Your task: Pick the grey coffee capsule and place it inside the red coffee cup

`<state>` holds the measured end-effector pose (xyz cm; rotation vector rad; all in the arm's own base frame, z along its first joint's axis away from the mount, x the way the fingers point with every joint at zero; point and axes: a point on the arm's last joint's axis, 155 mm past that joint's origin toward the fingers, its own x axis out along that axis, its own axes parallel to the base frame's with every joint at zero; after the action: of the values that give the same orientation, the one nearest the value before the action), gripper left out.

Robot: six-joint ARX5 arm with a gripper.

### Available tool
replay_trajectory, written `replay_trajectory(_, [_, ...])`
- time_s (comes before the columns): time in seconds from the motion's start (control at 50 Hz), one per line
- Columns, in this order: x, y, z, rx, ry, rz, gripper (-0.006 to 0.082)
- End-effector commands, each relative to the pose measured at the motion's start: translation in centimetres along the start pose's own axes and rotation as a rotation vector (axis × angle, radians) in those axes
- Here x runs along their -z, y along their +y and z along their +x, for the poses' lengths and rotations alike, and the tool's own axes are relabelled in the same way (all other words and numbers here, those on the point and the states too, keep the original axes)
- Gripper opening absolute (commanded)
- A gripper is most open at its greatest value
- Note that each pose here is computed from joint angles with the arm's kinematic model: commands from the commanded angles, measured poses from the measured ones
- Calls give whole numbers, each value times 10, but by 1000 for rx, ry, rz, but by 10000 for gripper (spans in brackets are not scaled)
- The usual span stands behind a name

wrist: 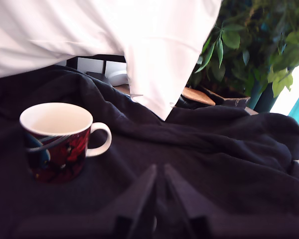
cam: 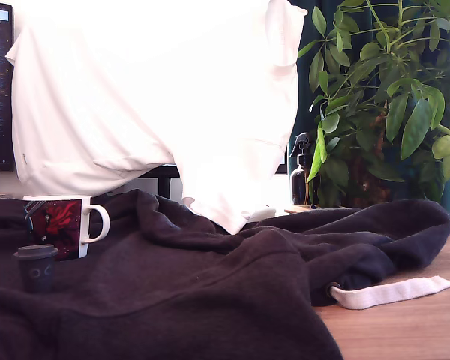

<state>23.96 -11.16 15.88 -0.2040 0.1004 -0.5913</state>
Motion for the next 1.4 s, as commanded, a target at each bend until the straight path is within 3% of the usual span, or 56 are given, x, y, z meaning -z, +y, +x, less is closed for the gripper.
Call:
replay_trajectory(0.0, [4,1,2,-16,-3,19,692])
replay_trajectory(0.04, [7,4,4,-33,6,34,729])
replay_trajectory(0.48, [53,16,14,-100,182,74,732])
replay_trajectory(1.04, [90,26,32,-92,296,61,731])
replay_trajectory(1.38, [108,31,58,-67,392,56,731])
